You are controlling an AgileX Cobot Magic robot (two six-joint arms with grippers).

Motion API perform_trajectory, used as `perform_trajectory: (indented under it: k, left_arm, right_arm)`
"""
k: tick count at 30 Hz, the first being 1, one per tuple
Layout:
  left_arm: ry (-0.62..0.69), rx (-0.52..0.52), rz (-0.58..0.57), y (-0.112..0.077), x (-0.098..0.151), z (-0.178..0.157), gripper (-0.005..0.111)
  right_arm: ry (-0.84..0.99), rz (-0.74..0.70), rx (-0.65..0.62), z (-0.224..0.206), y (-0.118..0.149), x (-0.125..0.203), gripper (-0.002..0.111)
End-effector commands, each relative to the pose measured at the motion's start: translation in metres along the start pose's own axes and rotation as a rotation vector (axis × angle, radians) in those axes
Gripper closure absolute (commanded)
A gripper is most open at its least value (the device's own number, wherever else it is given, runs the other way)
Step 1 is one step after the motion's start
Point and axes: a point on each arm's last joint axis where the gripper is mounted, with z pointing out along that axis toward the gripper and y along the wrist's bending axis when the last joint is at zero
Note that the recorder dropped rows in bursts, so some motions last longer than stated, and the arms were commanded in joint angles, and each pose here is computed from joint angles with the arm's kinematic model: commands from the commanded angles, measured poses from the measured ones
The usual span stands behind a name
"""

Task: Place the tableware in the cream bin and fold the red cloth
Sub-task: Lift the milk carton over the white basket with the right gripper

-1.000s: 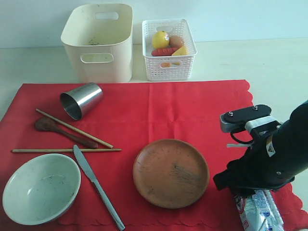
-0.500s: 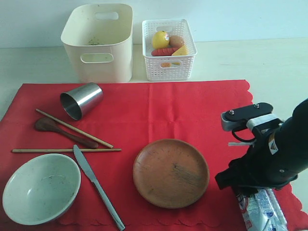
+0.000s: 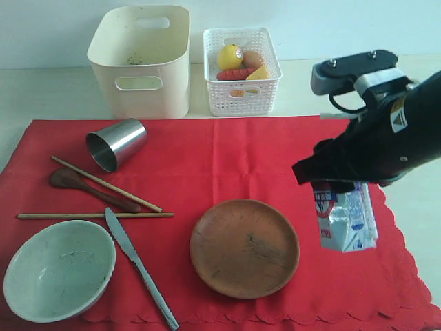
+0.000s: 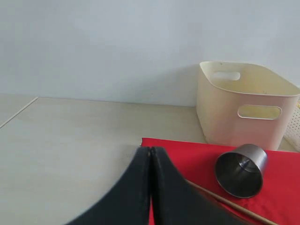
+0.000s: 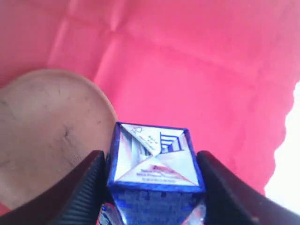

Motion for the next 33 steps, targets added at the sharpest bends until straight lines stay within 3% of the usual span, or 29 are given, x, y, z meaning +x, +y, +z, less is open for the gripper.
perform_trajectory:
  k: [1,15,22,33]
  left_arm:
    - [-0.013,-0.001,0.000,0.000,-0.001,-0.001,0.106]
    - [-0.013,-0.001,0.000,0.000,-0.001,-0.001,0.106]
    - [-0.013,-0.001,0.000,0.000,-0.001,-0.001,0.106]
    - [-0.013,-0.001,0.000,0.000,-0.001,-0.001,0.106]
  right_arm:
    - [-0.114,-0.048,0.005,-0.018,0.003,-0.024,0.108]
    - [-0.401,-0.192,0.073,-0.031,0.008,-0.090,0.108]
    - [-0.426,-0.238,0.116,-0.007,0.009,-0.131,0.108]
    - [-0.482,-0.168,0.153,0.050,-0.018,-0.200,0.108]
